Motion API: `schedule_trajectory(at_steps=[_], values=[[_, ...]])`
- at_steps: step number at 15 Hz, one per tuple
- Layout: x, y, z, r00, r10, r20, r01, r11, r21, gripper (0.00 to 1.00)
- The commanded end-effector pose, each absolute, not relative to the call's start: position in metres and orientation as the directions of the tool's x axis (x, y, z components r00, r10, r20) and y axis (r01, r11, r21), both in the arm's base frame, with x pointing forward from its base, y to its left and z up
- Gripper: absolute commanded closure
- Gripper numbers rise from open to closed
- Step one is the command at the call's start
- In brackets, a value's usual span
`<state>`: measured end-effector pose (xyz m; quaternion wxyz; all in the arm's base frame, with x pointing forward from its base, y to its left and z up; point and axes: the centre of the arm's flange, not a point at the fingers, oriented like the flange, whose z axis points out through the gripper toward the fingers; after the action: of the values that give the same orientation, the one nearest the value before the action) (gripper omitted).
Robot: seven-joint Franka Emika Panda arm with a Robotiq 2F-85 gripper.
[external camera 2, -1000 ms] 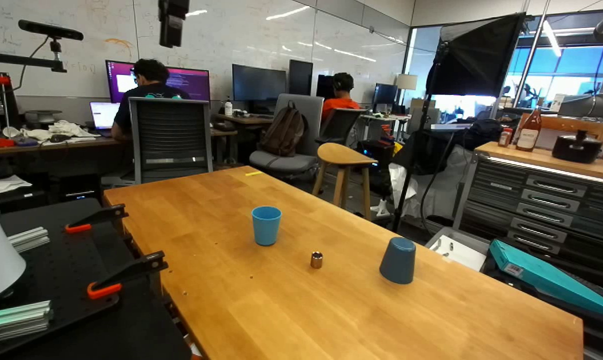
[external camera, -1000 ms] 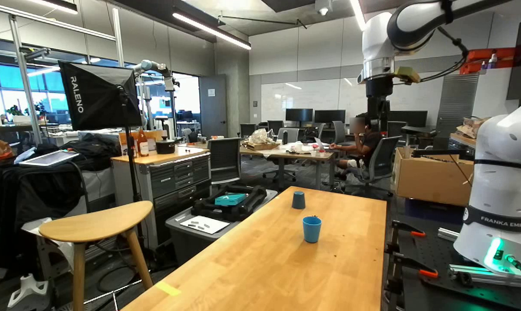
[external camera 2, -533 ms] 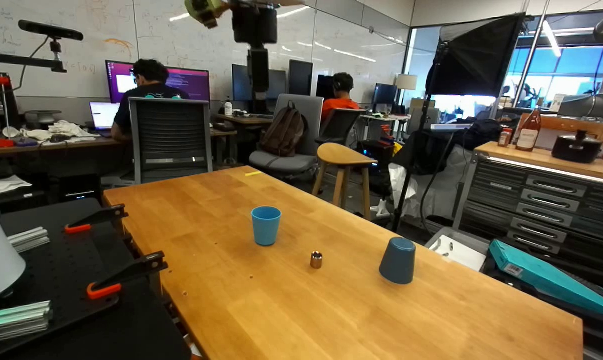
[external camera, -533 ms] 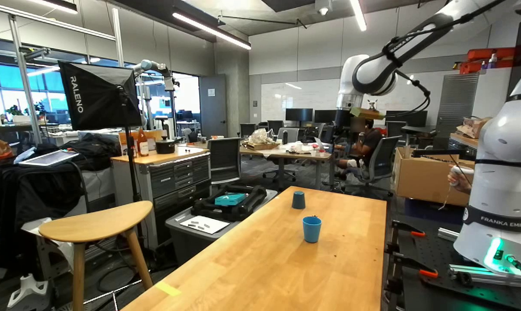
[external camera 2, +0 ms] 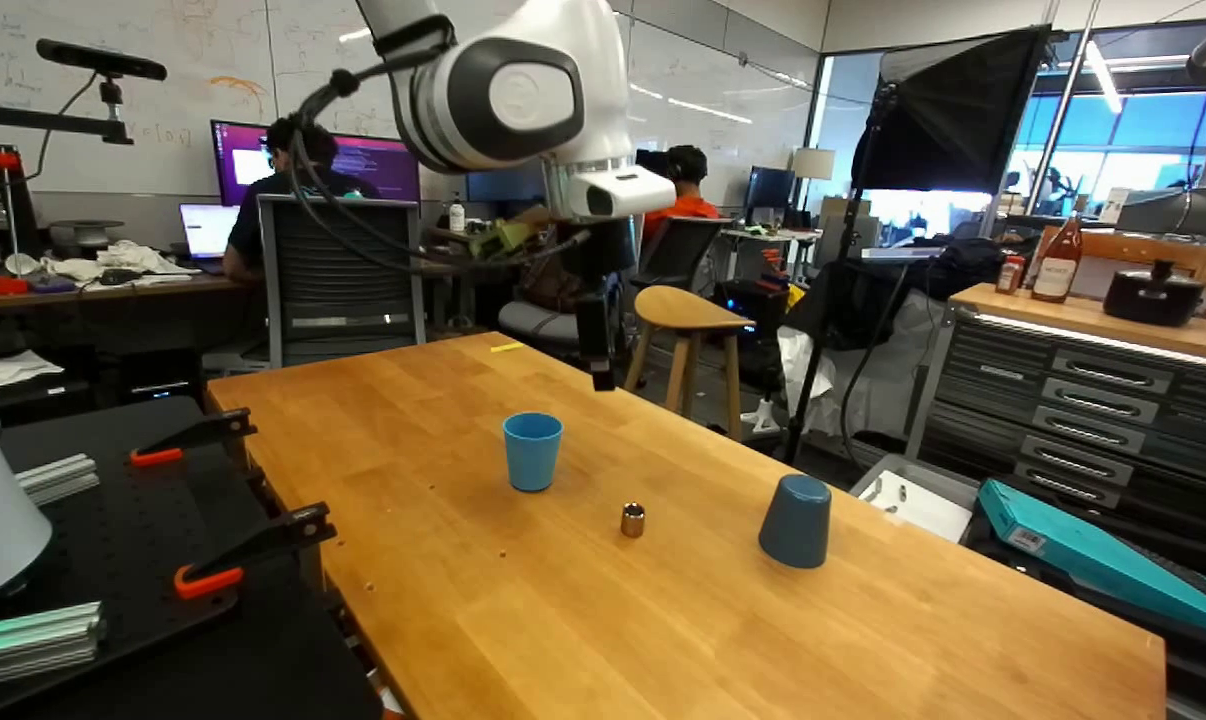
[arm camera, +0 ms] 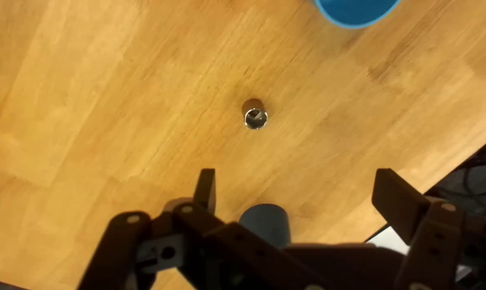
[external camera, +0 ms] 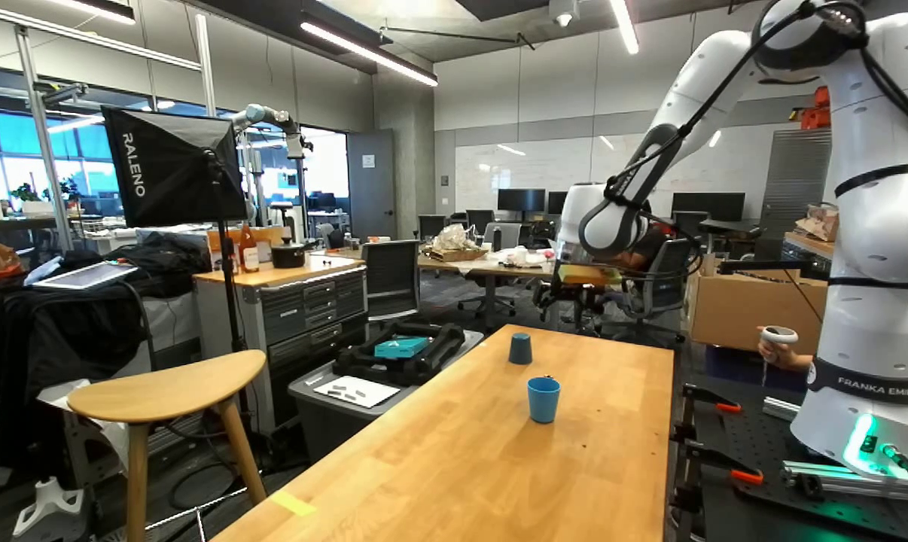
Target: Place the silver object in the light blue mug
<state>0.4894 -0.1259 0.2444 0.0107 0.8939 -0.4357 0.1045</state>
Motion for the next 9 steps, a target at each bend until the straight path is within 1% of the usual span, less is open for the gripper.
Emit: schedule_trajectory(at_steps=[1,6,9], values=[[0.549,-0.145,0.176,0.500,-0.837,0.224,-0.855,-0.518,-0.025,0.00],[0.592,-0.154,0.093,0.443,-0.876,0.190,-0.895,-0.444,0.042,0.00],[0.601,-0.151,0.060,0.421,-0.893,0.160,-0.907,-0.418,0.054,0.00]])
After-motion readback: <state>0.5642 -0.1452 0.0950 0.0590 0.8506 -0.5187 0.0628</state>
